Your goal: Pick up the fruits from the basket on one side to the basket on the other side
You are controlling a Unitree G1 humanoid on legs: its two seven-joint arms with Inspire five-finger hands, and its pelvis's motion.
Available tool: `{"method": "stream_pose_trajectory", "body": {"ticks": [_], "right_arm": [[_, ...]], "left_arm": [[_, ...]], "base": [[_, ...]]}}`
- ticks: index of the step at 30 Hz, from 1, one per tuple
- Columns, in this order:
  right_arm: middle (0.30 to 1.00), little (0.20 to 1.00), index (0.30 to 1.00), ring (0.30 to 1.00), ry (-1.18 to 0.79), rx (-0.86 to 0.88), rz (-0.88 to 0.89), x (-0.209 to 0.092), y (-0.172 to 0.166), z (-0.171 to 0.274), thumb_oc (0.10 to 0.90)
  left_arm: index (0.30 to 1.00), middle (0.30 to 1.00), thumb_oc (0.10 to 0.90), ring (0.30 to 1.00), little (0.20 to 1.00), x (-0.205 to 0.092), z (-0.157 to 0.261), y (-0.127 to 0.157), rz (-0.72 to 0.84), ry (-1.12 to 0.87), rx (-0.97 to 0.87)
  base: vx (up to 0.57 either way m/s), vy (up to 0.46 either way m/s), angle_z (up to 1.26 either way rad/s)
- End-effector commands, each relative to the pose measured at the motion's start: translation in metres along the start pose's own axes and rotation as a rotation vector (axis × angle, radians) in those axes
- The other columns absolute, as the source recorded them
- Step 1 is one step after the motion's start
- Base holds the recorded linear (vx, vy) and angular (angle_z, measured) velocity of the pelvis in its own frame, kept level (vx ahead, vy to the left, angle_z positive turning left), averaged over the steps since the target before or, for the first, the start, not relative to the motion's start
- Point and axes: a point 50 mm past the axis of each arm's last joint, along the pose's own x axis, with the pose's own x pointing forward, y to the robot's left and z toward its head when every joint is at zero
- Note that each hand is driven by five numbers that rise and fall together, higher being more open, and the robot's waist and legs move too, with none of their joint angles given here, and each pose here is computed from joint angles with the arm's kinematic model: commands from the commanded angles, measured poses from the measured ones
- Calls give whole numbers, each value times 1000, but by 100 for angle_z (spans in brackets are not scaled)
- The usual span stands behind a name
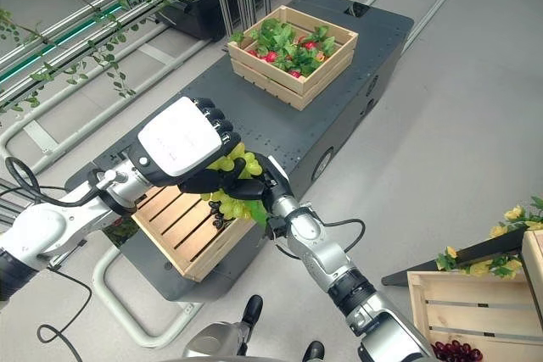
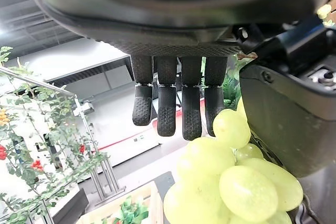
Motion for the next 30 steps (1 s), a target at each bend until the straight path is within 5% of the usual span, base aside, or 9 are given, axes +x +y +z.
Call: {"method": "stream_pose_trajectory", "body": {"ticks": [1, 5, 7, 8, 9, 10, 30], "right_arm": [[300, 300, 300, 300, -174, 22, -45, 6, 8, 23, 400], [300, 300, 300, 300, -201, 12, -100, 3, 0, 28, 400], [300, 300, 300, 300, -231, 5, -139, 0, -9, 34, 400], [300, 300, 300, 300, -245, 6, -152, -1, -12, 37, 400], [300, 300, 300, 300, -257, 6, -165, -3, -15, 40, 400], [300, 300, 300, 300, -267, 5, -176, -4, -17, 41, 400], [300, 300, 300, 300, -404, 81, -427, -44, -57, 48, 400]], "left_arm": [[300, 300, 400, 300, 300, 15, -27, 24, 240, 146, 4], [319, 319, 413, 319, 319, 15, -27, 26, 284, 155, 6], [549, 549, 566, 549, 549, 14, -27, 29, 331, 154, 5], [549, 549, 566, 549, 549, 14, -26, 31, 357, 153, 0], [827, 827, 751, 827, 827, 14, -26, 33, 378, 153, -5], [900, 900, 800, 900, 900, 14, -25, 33, 392, 157, -7], [900, 900, 800, 900, 900, 7, -32, 47, 870, 469, -326]], "base": [[0, 0, 0], [0, 0, 0], [0, 0, 0], [0, 0, 0], [0, 0, 0], [0, 0, 0], [-12, -1, -12]]}}
